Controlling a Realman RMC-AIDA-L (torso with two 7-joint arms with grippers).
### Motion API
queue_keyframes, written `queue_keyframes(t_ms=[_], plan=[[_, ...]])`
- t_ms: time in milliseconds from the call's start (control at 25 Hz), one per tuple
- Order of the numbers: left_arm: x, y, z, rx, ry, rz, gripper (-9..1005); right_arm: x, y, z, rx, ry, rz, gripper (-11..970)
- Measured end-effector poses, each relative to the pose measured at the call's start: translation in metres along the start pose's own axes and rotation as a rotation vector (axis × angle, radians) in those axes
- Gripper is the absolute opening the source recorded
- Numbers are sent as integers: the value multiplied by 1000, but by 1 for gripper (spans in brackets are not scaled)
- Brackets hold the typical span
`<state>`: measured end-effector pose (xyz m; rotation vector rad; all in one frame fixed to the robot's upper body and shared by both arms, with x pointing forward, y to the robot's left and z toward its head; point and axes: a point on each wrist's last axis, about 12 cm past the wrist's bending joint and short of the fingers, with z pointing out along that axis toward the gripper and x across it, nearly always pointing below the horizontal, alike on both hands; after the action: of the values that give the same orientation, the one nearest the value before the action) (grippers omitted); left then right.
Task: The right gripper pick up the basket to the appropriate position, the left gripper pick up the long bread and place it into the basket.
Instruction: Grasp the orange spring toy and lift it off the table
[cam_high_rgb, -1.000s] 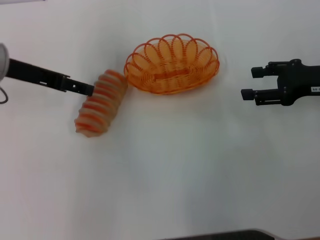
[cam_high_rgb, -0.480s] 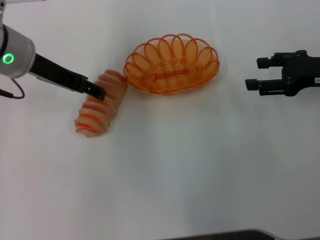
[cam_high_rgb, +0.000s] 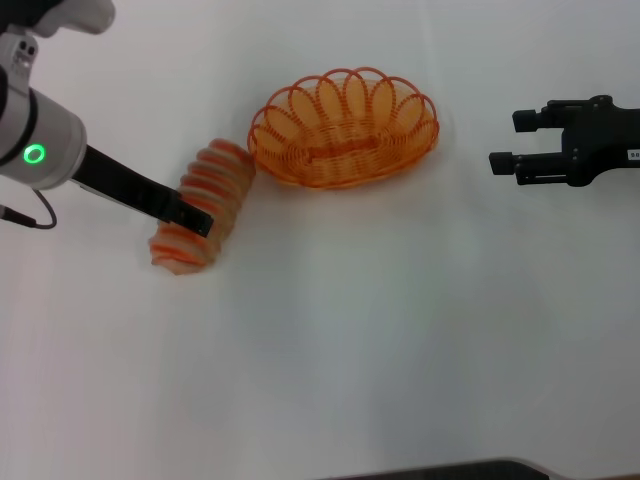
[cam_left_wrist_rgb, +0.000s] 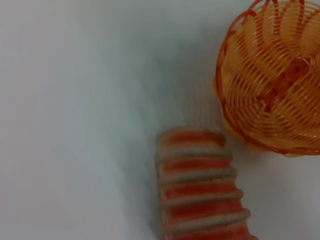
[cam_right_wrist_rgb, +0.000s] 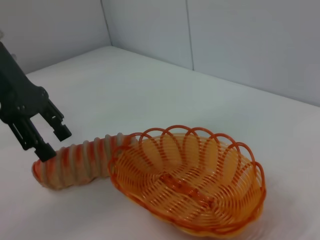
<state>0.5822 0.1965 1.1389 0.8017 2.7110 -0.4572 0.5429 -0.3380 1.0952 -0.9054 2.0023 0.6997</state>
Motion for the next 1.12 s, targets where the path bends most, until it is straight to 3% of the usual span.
queue_keyframes(t_ms=[480,1120], plan=[[-4,-8,9,-64,20,51,840,-1,-1,0,3,0,10,768],[-5,-13,17,-57,50,34,840,-2,-1,1,0,4,6,769]])
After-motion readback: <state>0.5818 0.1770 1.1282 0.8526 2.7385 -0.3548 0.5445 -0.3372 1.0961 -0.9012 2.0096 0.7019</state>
